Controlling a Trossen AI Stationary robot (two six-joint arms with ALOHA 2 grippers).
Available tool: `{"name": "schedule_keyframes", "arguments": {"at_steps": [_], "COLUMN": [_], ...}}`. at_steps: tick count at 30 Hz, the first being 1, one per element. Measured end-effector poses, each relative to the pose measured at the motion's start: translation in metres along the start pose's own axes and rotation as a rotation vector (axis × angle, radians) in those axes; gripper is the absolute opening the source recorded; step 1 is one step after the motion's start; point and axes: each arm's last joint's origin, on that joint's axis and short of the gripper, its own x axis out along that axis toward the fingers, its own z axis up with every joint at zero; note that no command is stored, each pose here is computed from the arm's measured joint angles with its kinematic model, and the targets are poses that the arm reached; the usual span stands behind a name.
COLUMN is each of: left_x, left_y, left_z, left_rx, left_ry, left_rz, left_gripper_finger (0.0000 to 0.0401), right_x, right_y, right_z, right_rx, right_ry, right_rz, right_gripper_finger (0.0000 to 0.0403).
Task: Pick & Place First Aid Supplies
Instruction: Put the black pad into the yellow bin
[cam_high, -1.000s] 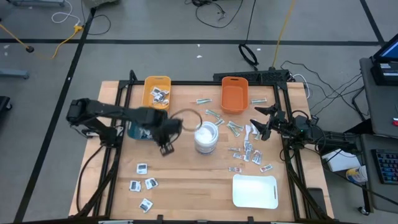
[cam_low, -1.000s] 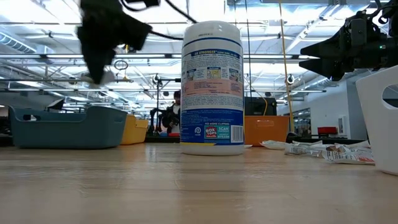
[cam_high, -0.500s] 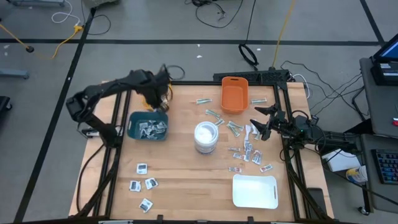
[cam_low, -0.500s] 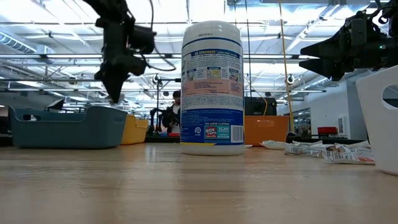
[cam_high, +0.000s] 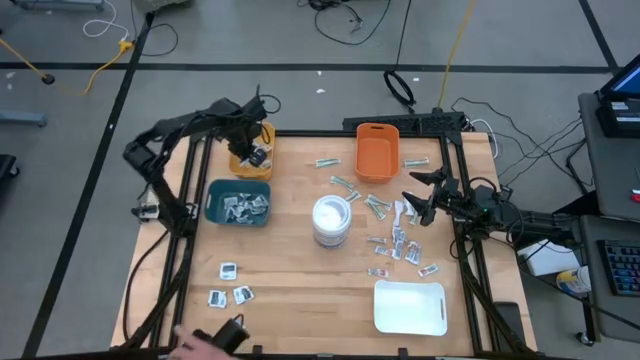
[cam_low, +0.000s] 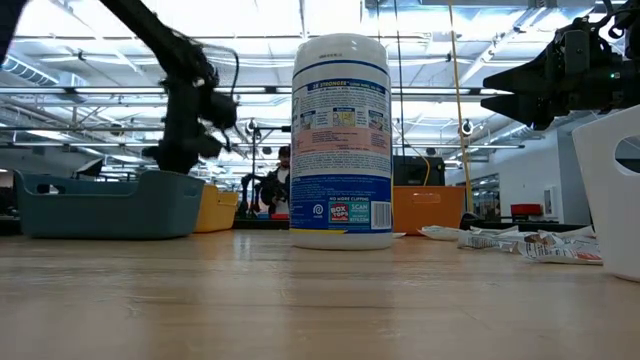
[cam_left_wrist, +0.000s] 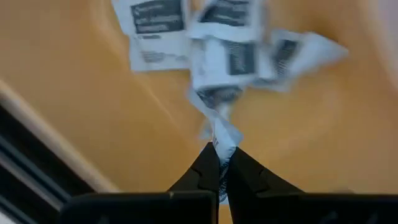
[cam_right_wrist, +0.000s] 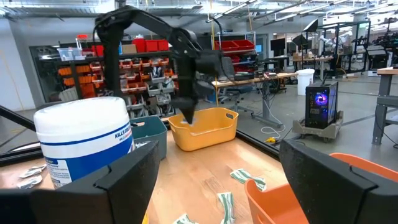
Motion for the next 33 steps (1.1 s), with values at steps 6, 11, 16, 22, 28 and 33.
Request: {"name": "schedule_keyframes", "arguments": {"at_steps": [6, 11, 16, 22, 28, 33], "left_x": [0.025, 0.021, 0.014, 0.008, 0.004, -0.004], "left_y": [0.008, 0.007, 0.007, 0.005, 0.001, -0.004], "left_z": [0.024, 0.036, 0.041, 0.042, 0.035, 0.026], "left_rx": [-0.020, -0.018, -0.020, -0.033, -0.121, -0.242], "left_ry": [0.050, 0.023, -0.004, -0.009, 0.049, 0.089], "left_rz": [0.019, 0.017, 0.001, -0.019, -0.012, -0.007], "left_gripper_finger": [0.0007, 0.0014, 0.0063, 0.0170, 0.0271, 0.0319], "right_x": [0.000, 0.000, 0.000, 0.000, 0.000, 0.000], "right_y": [0.000, 0.000, 0.000, 0.000, 0.000, 0.000], "right_z": [0.000, 0.000, 0.000, 0.000, 0.000, 0.000], "right_rx": [0.000, 0.000, 0.000, 0.000, 0.000, 0.000], "right_ry": [0.000, 0.000, 0.000, 0.000, 0.000, 0.000], "right_rz": [0.000, 0.000, 0.000, 0.000, 0.000, 0.000], "right_gripper_finger": [0.0322, 0.0322, 0.0321, 0.0324, 0.0324, 0.0324]}}
